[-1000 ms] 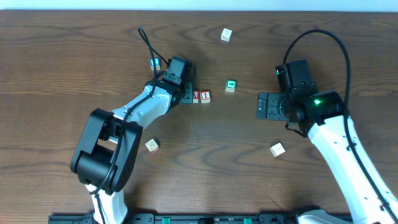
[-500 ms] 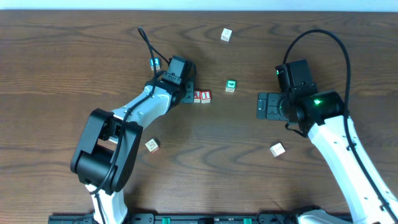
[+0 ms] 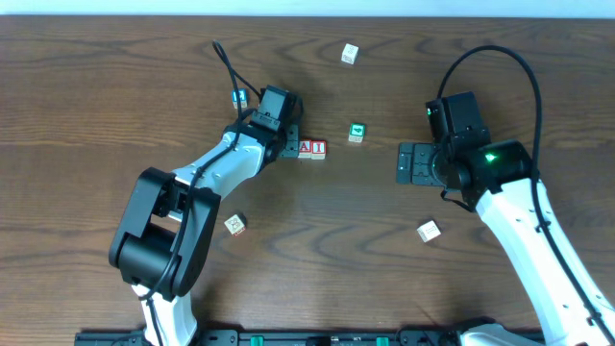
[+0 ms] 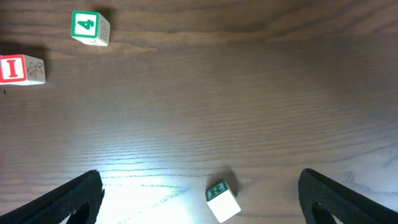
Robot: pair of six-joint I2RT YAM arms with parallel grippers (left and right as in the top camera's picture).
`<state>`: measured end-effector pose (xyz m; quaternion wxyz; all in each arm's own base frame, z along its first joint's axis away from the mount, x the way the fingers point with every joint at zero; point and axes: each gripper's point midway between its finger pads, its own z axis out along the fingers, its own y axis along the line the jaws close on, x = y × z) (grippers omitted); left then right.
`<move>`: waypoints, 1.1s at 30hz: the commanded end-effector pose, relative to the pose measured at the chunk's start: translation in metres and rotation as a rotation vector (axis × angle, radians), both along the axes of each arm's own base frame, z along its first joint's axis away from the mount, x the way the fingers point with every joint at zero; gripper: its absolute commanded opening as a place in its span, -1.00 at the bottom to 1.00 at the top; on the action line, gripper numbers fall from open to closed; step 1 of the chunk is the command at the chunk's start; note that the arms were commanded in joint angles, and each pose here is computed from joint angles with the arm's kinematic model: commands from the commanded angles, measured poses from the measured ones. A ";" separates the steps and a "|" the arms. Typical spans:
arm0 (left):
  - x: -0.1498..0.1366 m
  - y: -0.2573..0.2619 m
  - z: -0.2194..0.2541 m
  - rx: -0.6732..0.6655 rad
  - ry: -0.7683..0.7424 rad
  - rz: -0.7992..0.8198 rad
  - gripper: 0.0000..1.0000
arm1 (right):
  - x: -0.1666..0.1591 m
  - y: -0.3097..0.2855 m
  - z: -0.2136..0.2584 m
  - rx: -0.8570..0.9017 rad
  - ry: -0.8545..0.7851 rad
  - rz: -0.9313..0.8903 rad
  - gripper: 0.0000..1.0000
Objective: Spell out Ai2
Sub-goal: 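Move the left gripper to the blue '2' block and grasp it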
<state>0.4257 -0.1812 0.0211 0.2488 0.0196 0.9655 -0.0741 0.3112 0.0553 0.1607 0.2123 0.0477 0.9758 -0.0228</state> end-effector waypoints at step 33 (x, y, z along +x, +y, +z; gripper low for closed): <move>0.090 0.095 0.021 -0.016 -0.262 0.184 0.59 | 0.012 0.017 0.002 0.046 -0.060 -0.041 0.98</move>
